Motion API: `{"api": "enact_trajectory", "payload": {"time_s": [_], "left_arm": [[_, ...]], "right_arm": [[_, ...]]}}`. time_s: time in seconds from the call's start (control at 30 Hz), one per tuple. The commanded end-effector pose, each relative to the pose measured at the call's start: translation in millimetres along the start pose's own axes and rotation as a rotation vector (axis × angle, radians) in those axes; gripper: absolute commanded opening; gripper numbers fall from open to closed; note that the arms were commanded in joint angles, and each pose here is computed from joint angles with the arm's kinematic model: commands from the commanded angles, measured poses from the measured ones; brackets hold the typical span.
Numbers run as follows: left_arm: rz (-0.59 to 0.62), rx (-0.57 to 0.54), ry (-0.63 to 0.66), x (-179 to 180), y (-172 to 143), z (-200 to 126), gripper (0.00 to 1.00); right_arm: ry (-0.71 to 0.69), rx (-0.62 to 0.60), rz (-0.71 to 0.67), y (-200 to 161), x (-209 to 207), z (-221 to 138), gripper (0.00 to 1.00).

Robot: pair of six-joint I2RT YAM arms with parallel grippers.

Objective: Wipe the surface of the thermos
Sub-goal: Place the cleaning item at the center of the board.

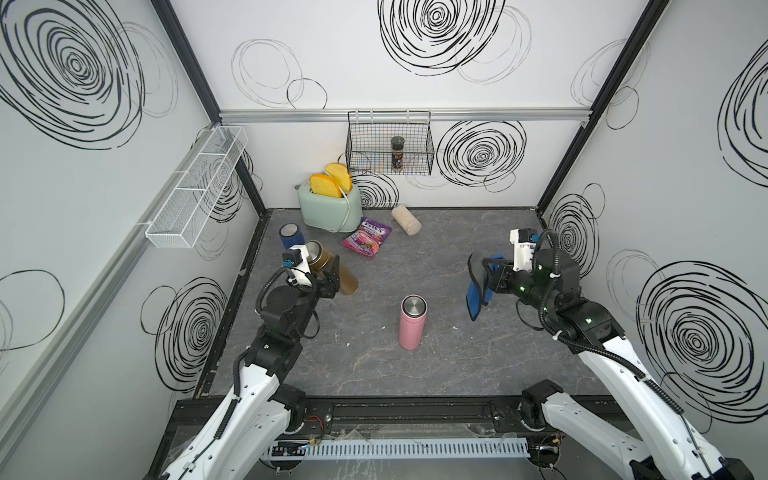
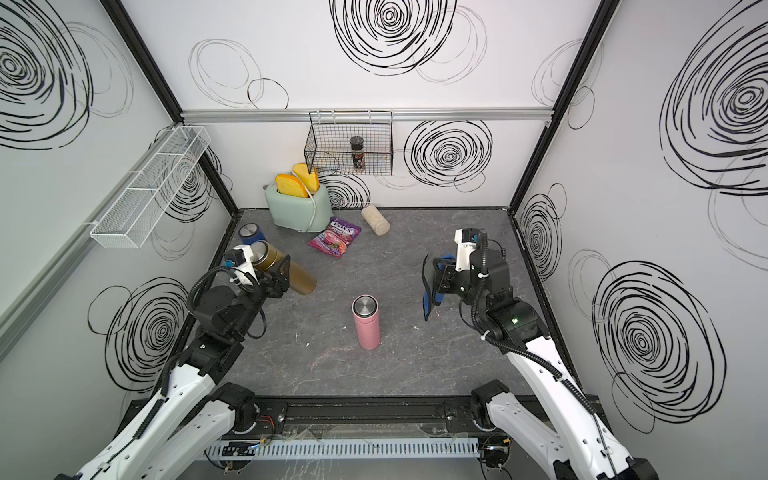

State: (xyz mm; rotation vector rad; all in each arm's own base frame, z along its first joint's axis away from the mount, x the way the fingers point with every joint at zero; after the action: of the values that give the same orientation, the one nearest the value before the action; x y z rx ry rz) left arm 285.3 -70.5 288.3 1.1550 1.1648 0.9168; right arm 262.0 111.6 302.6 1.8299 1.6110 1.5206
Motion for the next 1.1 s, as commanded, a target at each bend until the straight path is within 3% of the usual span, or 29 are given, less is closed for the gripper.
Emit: {"api": "enact_trajectory", "payload": {"time_s": [0.0,0.27,0.53,1.07], "left_arm": [[0.011,-0.223,0.021,1,40,-5,0.00],[0.047,-0.231,0.090,10,39,14,0.00],[0.000,-0.207,0.154,23,23,32,0.00],[0.024,-0.115,0.278,39,-15,77,0.00]], "right_arm": [[0.118,0.007,0.037,1,10,-6,0.00],[0.126,0.027,0.074,-11,-4,-1,0.00],[0.153,0.031,0.095,-20,-6,-2,0.00],[0.222,0.089,0.132,-40,-6,7,0.00]]}}
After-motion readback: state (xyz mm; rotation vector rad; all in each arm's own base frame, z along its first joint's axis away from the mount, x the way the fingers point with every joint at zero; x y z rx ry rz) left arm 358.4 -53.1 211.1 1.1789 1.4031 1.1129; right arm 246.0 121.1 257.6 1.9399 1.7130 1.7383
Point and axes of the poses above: each gripper's point midway between its finger pads, its own z axis out along the fingers, its own x axis along the line the jaws close on, y = z × x, the point moved 2 cm from there along -z, back along the fingers, and after that the axes turned 3 degrees about z, right-handed, at the moved point
